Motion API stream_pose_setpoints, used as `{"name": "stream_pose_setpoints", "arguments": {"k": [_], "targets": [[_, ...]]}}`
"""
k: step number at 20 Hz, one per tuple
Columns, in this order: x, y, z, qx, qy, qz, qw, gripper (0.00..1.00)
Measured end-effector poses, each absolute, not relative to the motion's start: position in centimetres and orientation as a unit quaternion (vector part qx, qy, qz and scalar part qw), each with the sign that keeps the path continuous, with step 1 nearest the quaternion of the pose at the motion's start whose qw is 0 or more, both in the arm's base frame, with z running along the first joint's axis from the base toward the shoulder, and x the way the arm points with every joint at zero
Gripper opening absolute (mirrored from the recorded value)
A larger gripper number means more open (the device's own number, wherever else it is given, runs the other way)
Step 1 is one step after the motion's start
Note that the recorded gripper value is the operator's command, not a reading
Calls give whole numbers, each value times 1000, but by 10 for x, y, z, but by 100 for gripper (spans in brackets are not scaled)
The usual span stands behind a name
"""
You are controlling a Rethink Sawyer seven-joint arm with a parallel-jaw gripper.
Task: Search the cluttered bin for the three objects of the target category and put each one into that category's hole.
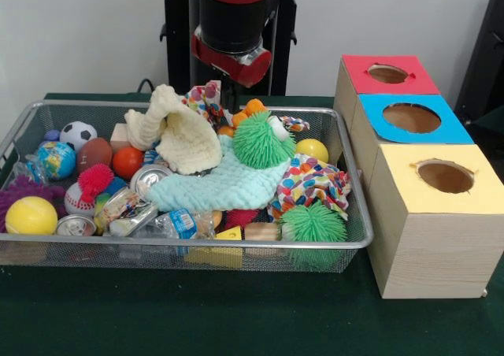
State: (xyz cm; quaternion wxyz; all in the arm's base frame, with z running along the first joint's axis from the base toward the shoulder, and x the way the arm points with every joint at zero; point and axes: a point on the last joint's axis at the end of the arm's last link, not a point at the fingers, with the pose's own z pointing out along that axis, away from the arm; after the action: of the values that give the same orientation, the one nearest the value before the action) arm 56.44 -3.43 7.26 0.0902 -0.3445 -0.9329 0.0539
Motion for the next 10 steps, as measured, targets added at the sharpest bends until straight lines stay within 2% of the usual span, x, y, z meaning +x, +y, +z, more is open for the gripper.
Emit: {"name": "stream_pose_setpoints", "arguments": {"k": [10], "targets": [[617, -46, 83, -356, -932, 35, 54, 0]]}}
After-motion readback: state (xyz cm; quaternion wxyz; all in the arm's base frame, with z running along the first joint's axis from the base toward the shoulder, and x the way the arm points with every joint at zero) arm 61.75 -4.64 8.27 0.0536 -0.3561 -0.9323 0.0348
